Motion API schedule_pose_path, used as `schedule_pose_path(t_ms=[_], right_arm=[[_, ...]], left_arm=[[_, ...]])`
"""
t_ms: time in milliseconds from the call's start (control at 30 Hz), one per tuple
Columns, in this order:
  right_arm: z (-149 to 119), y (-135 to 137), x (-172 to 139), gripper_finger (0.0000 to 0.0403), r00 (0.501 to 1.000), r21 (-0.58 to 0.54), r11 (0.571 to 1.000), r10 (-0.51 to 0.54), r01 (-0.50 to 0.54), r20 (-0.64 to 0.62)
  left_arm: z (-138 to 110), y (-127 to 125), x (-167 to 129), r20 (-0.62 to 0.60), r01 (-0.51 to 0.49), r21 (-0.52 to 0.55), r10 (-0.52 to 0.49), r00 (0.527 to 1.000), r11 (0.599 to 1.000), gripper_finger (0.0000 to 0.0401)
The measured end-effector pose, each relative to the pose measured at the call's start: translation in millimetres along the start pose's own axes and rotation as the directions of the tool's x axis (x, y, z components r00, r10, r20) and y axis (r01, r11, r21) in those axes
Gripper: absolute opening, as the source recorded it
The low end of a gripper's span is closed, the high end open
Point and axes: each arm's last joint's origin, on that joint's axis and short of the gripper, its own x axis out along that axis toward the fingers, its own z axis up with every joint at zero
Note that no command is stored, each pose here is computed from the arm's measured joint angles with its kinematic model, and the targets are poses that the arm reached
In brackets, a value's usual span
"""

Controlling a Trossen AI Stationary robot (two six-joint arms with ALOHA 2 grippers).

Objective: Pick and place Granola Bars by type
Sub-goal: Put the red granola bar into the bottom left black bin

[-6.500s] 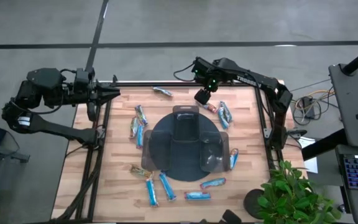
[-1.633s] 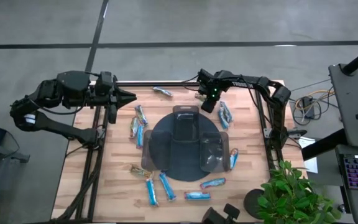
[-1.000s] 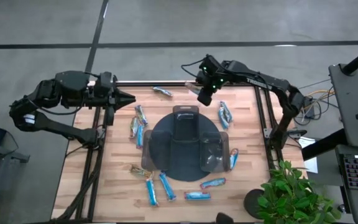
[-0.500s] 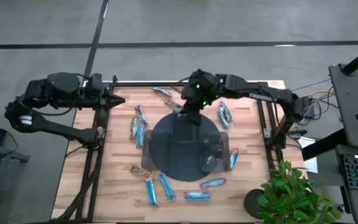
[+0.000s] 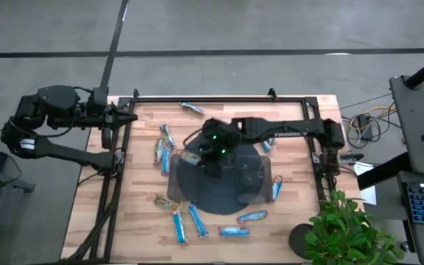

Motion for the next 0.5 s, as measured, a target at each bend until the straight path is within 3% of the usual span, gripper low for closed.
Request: schedule_pose_path(t_ms=[233,500], right_arm=[[-7.6,-5.0,46.0,0.0038,0.999,0.042,0.999,0.001,0.001,-0.046],[4.5,-8.9,73.7,0.0038,0.999,0.043,0.999,-0.001,0.003,-0.05]], left_arm=[[-4.0,1.7,-4.7,-0.022,-0.004,0.005,0.004,1.0,1.0,0.0],[-11.2,4.1,-9.0,-0.074,-0.016,0.001,0.016,0.997,1.0,0.0]])
